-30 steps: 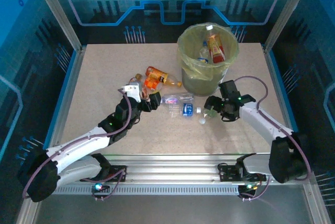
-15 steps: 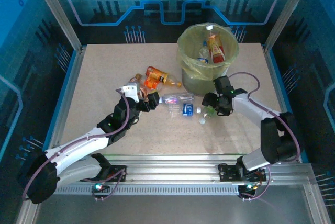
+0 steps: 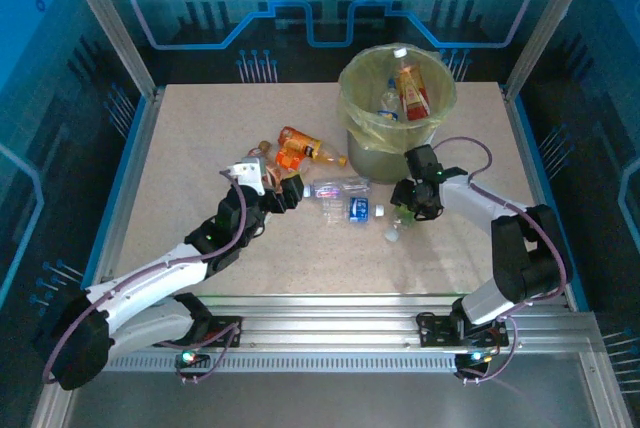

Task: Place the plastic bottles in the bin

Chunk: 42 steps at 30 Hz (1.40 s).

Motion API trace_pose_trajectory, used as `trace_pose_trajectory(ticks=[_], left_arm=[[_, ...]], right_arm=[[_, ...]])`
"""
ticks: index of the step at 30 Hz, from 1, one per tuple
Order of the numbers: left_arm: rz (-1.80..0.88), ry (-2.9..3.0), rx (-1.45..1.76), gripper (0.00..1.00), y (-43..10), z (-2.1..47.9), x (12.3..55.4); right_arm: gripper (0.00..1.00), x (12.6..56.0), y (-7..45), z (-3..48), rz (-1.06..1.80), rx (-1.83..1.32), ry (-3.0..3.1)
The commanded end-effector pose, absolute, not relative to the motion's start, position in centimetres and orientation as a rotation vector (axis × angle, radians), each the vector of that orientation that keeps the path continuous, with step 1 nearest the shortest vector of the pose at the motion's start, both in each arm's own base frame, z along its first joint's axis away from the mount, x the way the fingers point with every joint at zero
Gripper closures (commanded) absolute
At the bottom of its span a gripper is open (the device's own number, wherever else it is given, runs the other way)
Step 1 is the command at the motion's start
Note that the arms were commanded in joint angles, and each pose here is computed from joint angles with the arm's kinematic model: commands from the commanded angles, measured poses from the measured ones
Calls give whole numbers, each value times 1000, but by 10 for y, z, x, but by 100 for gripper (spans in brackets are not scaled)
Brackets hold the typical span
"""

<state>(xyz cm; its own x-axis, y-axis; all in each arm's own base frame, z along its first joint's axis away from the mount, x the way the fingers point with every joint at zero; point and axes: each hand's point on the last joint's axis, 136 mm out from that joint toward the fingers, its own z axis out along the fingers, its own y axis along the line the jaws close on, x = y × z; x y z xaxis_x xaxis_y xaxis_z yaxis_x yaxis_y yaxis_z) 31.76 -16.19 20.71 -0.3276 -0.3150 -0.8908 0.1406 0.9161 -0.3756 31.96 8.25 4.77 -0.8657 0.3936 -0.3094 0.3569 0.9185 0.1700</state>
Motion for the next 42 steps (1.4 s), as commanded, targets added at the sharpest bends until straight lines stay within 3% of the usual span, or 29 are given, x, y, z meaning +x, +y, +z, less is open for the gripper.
trace_pose_trajectory(ticks=[1,11,15,23,32,42], left_arm=[[-472,1837,-148,1,-157,209,316],[-475,1838,-152,1,-156,208,315],[-476,1835,-152,1,-156,209,315],[-466,1834,-159,1,-153,209,314],[-467,1838,-159,1,-153,208,315],[-468,1833,-164,1,-152,209,317]], right_arm=[[35,312,67,40,75,585,2773],[25,302,59,23,27,599,2838],[26,302,61,17,32,600,2851],[49,298,51,30,-38,581,2831],[55,282,21,104,-162,550,2671],[54,284,12,242,-124,336,2393]])
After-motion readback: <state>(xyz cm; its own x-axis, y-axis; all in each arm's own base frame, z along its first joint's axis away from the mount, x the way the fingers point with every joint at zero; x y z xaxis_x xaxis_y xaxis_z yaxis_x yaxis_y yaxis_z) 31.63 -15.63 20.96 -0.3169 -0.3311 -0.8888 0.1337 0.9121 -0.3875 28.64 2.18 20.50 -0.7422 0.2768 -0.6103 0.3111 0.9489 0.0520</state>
